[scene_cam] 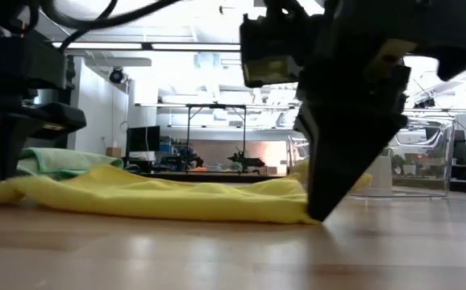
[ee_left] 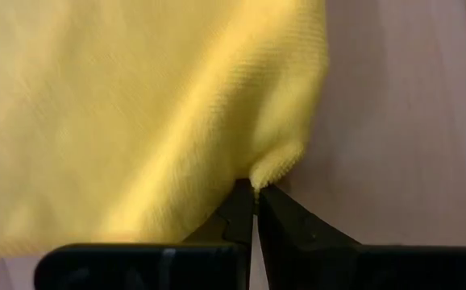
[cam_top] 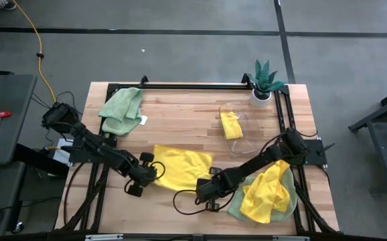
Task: Fold microfiber towels
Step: Fold the top yellow microfiber towel
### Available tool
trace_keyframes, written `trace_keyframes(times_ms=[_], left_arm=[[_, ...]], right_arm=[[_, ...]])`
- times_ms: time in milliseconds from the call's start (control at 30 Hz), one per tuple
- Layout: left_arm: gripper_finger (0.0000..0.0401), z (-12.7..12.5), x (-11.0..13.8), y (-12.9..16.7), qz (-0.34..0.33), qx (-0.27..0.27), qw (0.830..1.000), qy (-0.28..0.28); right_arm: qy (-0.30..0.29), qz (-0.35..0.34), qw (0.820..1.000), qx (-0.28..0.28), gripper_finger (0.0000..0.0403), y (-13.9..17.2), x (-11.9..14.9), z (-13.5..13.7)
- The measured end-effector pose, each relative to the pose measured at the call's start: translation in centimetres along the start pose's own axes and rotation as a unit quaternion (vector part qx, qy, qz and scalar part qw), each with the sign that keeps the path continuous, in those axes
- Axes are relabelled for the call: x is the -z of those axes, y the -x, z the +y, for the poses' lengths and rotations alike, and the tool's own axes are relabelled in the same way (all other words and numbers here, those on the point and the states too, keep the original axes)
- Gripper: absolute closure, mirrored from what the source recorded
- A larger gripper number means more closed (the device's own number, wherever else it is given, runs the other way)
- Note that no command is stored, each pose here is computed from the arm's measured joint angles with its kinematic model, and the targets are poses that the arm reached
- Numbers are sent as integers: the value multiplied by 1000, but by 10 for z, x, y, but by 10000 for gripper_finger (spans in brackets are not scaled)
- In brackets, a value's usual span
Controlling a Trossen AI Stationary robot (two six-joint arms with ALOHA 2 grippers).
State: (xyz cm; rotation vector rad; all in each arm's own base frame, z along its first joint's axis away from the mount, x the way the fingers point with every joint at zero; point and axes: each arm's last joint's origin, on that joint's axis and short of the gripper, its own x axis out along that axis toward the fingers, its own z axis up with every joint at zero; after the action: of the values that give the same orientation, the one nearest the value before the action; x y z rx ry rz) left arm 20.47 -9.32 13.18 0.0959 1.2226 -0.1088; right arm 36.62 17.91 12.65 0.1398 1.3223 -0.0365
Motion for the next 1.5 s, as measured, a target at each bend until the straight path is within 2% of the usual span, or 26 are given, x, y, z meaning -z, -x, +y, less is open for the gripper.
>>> trace_keyframes(times_ms=[200,500,967,1133,1333,1500], left_arm=[[398,-1,0,0,4,16,1000,5],[398,-19,3,3,1,45,998,36],[398,-31,5,5,-18,43,996,77],[398,-32,7,5,-3,52,993,109],[398,-42,11,6,-9,56,993,102],[398,-47,13,8,-21,46,992,118]], right_arm=[[-7,28,999,18,403,1,5,-3],[-17,51,998,34,403,2,8,-9],[-13,61,997,42,403,13,9,-16],[-46,44,998,12,402,16,24,-30],[-96,33,995,-15,401,29,48,-42],[-101,19,994,-29,402,34,52,-44]])
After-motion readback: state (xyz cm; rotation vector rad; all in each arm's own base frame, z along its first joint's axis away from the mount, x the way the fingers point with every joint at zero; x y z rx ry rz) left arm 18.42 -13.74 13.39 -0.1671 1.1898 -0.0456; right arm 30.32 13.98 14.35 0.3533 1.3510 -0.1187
